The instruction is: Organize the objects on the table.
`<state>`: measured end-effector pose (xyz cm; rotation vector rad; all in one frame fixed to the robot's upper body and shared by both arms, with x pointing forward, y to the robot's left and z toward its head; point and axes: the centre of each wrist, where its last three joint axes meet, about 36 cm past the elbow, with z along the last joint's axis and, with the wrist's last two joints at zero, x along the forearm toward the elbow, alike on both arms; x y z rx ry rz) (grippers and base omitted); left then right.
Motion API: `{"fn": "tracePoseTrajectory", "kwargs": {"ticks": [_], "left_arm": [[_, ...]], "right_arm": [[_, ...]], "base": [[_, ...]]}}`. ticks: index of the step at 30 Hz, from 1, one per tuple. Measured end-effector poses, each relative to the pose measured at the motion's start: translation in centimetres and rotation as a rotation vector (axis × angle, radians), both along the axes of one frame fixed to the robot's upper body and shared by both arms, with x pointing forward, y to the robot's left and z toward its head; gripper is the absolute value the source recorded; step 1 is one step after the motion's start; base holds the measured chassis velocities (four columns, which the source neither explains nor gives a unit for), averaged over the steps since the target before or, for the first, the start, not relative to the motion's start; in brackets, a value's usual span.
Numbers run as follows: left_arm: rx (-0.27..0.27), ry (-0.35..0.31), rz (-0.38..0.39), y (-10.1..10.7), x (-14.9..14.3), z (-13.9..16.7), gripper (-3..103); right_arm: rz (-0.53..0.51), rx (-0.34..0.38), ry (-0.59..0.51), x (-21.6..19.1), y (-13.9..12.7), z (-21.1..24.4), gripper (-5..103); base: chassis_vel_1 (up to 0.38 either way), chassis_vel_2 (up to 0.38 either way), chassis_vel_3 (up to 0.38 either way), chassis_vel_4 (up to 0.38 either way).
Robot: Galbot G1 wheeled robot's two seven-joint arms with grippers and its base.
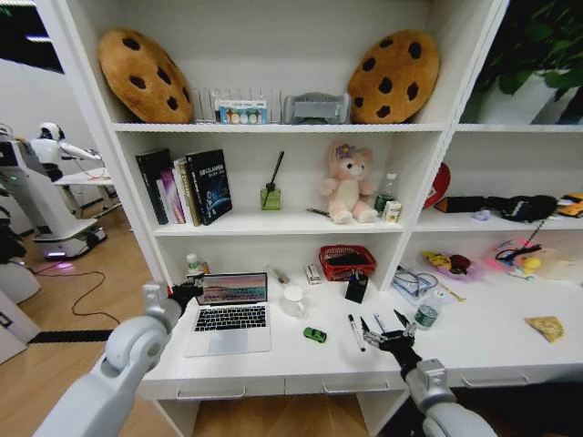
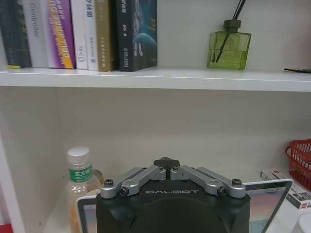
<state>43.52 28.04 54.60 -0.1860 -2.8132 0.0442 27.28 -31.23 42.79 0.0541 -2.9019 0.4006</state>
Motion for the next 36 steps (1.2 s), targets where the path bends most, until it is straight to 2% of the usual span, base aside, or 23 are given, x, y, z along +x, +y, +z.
{"fn": "tracePoseTrajectory", "kwargs": {"ticks": [4, 6, 10, 12, 15, 20, 24, 26, 34, 36], "left_arm": [[0.007, 0.026, -0.027, -1.4, 2.0, -0.5, 0], [0.011, 0.046, -0.068, -3.0, 4.2, -0.6, 0], [0.014, 0.065, -0.086, -3.7, 6.0, -0.3, 0], [0.023, 0.107, -0.072, -3.9, 7.6, 0.4, 0], [0.023, 0.140, -0.045, -3.7, 7.9, 1.0, 0], [0.049, 0.147, -0.012, -2.8, 7.5, 1.2, 0], [0.070, 0.153, 0.008, -1.3, 6.7, 1.4, 0], [0.080, 0.167, 0.003, -0.6, 5.8, 1.1, 0], [0.096, 0.192, -0.019, 0.3, 3.1, 0.6, 0], [0.105, 0.201, -0.030, 0.7, 1.4, 0.6, 0]], "right_arm": [[-0.012, -0.005, 0.007, 0.3, -0.6, -0.9, 100], [-0.021, -0.014, 0.011, 0.2, -1.0, -2.1, 100], [-0.035, -0.003, 0.013, -0.1, -0.9, -2.6, 100], [-0.044, 0.013, 0.005, -0.2, -0.9, -2.5, 100], [-0.047, 0.024, -0.005, -0.1, -0.9, -2.3, 100], [-0.045, 0.026, -0.010, 0.1, -0.8, -2.4, 100], [-0.036, 0.027, -0.005, 0.1, -0.5, -2.6, 100], [-0.032, 0.026, -0.004, 0.1, -0.3, -2.6, 100], [-0.026, 0.022, 0.000, 0.0, -0.1, -2.4, 100], [-0.025, 0.013, 0.007, -0.3, -0.3, -2.4, 100]], "base": [[0.000, 0.000, 0.000, 0.000], [0.000, 0.000, 0.000, 0.000], [0.000, 0.000, 0.000, 0.000], [0.000, 0.000, 0.000, 0.000], [0.000, 0.000, 0.000, 0.000], [0.000, 0.000, 0.000, 0.000], [0.000, 0.000, 0.000, 0.000], [0.000, 0.000, 0.000, 0.000], [0.000, 0.000, 0.000, 0.000], [0.000, 0.000, 0.000, 0.000]]}}
